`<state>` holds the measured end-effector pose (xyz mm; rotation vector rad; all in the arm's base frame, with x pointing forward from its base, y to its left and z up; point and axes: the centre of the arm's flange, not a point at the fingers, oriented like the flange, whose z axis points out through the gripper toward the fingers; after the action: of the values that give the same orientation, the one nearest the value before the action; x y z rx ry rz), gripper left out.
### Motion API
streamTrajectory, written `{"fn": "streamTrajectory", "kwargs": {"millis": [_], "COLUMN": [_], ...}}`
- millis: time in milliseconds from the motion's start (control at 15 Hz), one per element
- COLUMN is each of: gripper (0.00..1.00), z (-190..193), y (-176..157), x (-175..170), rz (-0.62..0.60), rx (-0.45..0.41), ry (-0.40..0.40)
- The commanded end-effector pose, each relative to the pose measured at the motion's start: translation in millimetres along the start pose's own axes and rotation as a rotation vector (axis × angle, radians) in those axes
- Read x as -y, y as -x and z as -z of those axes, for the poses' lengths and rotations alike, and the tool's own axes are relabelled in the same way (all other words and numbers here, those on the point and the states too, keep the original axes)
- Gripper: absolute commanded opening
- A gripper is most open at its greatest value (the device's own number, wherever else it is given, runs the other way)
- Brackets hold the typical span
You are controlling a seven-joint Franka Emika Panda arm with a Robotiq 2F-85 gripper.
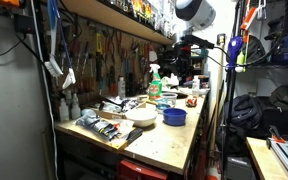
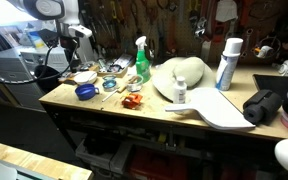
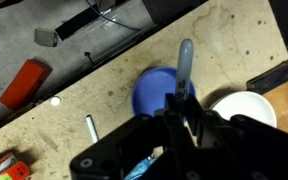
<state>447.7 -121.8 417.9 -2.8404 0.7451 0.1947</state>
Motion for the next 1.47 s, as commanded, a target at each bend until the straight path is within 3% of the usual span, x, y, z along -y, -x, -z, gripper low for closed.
{"fn": "streamTrajectory", "kwargs": {"millis": [0, 200, 600, 933, 1400], "gripper": [0.04, 0.04, 0.04, 0.04, 0.04], "z": [-28, -42, -98, -125, -132], "y": [22, 31, 28, 4, -21], "x": [20, 24, 31, 39, 40], "rz": [0.122, 0.201, 0.192, 0.13, -0.012], "rx": [0.062, 0.136, 0.208, 0.18, 0.132], "ry": [0.018, 0.055, 0.107, 0.106, 0.112]}}
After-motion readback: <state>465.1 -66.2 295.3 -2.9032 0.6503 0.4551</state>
